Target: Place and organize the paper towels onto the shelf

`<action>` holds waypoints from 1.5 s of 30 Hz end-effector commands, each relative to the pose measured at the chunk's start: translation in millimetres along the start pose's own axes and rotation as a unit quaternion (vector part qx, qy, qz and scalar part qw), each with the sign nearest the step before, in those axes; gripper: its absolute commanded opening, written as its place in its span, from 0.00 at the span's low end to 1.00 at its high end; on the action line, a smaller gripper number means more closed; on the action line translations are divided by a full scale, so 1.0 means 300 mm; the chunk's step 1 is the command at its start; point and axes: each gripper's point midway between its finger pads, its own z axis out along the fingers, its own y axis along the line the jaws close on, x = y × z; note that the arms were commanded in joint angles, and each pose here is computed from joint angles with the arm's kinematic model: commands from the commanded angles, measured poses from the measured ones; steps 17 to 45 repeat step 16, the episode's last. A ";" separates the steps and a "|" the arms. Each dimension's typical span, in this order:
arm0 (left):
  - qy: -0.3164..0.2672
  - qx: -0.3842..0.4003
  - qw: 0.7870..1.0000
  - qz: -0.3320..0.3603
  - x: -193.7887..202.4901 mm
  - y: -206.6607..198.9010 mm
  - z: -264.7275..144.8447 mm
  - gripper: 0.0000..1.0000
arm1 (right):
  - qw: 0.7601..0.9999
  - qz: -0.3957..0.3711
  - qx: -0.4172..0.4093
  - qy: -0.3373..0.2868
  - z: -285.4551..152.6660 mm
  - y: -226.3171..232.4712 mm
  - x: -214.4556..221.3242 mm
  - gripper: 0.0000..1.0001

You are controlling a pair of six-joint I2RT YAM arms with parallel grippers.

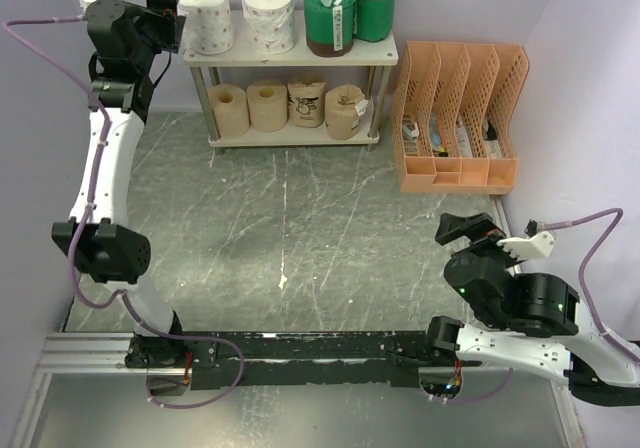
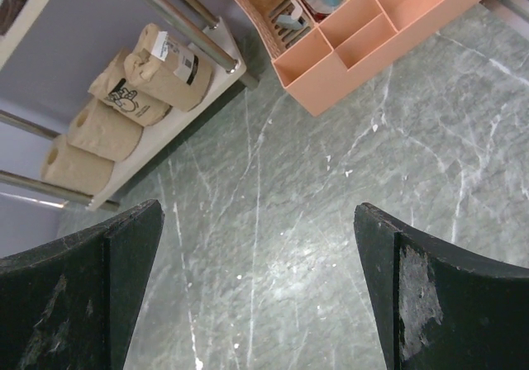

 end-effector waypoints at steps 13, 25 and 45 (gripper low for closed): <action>-0.094 0.191 0.971 0.107 -0.190 -0.577 -0.503 1.00 | 1.000 0.010 -0.021 -0.019 0.001 -0.035 -0.024 1.00; -0.133 0.166 0.963 0.163 -0.250 -0.568 -0.578 1.00 | 0.999 -0.036 0.009 -0.028 0.016 -0.024 -0.007 1.00; -0.133 0.166 0.963 0.163 -0.250 -0.568 -0.578 1.00 | 0.999 -0.036 0.009 -0.028 0.016 -0.024 -0.007 1.00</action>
